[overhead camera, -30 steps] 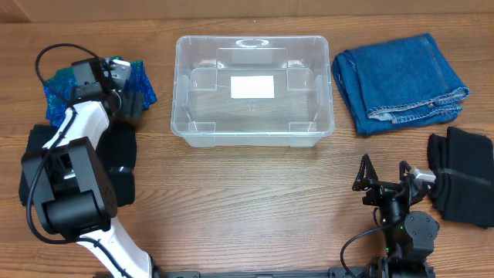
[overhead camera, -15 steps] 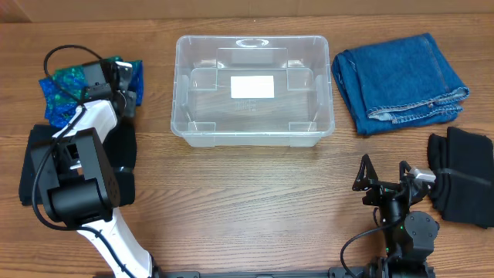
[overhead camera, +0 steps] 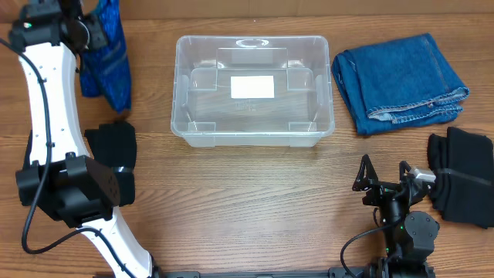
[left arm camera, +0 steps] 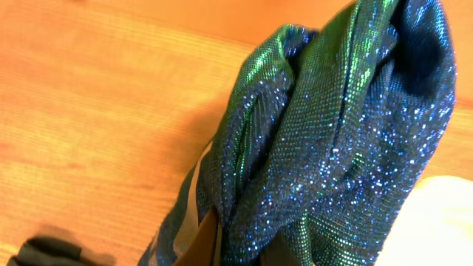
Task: Pack container
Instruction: 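Lift the sparkly fabric with the left gripper and lower it into the bin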
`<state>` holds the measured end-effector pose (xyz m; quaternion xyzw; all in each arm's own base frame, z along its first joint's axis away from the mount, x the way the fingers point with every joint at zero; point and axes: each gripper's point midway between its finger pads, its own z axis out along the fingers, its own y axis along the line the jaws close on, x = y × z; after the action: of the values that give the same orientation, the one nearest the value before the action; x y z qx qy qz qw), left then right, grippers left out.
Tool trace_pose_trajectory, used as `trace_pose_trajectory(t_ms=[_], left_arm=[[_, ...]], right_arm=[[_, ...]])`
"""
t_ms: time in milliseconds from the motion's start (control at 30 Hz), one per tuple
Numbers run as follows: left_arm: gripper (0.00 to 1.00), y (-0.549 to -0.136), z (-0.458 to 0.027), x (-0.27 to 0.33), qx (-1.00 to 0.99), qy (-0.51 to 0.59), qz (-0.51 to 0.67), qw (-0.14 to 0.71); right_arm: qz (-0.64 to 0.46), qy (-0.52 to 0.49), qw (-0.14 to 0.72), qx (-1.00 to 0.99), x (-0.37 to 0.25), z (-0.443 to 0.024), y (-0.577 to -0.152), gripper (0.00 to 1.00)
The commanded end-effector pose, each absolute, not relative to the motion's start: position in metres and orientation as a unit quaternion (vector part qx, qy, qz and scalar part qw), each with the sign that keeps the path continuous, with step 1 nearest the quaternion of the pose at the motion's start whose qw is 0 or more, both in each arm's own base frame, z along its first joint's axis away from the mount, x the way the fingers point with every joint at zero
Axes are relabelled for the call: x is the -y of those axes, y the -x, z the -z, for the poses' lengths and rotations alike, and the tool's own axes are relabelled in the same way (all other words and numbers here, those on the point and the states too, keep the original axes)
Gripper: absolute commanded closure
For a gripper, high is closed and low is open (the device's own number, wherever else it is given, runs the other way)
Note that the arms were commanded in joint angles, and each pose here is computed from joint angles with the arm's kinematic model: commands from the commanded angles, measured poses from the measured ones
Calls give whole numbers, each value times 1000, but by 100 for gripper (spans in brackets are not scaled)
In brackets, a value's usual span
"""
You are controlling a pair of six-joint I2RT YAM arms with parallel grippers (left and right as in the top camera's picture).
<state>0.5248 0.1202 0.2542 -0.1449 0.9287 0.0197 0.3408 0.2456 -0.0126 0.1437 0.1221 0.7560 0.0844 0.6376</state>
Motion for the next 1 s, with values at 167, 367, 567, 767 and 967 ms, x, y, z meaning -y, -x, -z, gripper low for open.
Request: trace_pose_trajectory(t_ms=[167,367,567,767,967], left_arm=[[96,-515,-369,-16,-897,-29,67,435],[96,-512,-372,82,-890,-125,19,439],[96,-502,-385,157,-853,-224,-61,468],[96,-488,-369,156,-850,-290,-120,423],[96,-485,-323,181,-790,-477,-179,341]], right_arm=[[-85,-120,643,-751,12,-150,-245,0],[-85,-120,643,-751,12,-150,-245,0],[-85,-120,643,-751,12,-150,-245,0],[-85,-120,643,-751,12,-150,-245,0],[-85,-120,643,-751,12,-150,-245,0]])
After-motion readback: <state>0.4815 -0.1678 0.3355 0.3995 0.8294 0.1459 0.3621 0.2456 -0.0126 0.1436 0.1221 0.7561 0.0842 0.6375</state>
